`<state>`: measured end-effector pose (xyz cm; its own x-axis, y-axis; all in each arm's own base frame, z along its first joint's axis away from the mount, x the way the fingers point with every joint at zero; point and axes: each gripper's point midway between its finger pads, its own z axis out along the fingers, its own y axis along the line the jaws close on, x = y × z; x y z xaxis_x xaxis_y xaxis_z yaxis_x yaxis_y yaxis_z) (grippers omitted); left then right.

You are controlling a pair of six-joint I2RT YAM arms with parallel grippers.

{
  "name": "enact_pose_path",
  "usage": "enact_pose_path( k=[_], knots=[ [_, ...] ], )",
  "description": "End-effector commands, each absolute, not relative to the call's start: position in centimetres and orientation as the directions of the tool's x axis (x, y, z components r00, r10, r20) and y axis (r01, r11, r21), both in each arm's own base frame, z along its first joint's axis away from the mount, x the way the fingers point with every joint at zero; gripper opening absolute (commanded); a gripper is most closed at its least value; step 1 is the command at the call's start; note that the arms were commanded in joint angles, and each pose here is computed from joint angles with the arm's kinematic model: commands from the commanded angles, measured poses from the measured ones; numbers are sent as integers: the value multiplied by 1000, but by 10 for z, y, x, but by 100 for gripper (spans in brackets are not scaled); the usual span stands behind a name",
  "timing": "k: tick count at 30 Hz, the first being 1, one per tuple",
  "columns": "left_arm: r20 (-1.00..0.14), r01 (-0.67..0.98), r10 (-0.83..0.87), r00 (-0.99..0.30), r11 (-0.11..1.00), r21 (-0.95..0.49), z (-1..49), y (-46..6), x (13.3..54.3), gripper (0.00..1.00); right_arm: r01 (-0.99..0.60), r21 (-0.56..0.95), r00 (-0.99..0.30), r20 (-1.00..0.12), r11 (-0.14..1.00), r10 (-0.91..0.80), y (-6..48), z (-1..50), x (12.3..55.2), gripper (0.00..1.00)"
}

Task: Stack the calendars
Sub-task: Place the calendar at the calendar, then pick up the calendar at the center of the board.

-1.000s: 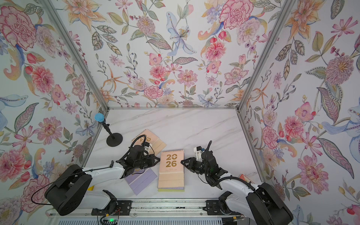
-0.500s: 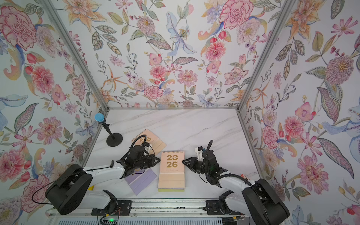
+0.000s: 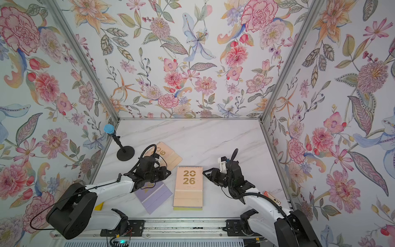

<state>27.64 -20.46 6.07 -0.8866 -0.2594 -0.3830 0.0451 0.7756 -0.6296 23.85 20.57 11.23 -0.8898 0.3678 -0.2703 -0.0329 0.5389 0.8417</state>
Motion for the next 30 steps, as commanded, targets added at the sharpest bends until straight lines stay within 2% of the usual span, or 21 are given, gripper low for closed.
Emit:
enact_pose_path(
  k=[1,9,15,20,30],
  knots=[
    [-440,35,-240,-865,847,-531,67,-176,293,0,-34,809,-888,-294,586,354,200,117,248,47],
    [-482,-56,-242,-842,928,-367,73,-107,327,0,-57,780,-904,-305,623,299,217,131,293,51],
    [-461,-109,-227,-858,957,-270,60,-70,347,0,-79,764,-921,-303,641,247,240,136,331,56],
    [-418,-131,-228,-880,960,-249,39,-55,357,0,-99,748,-938,-291,656,191,269,131,356,60],
    [-356,-122,-219,-909,954,-275,8,-56,374,0,-139,741,-964,-254,658,82,339,109,387,67]
  ],
)
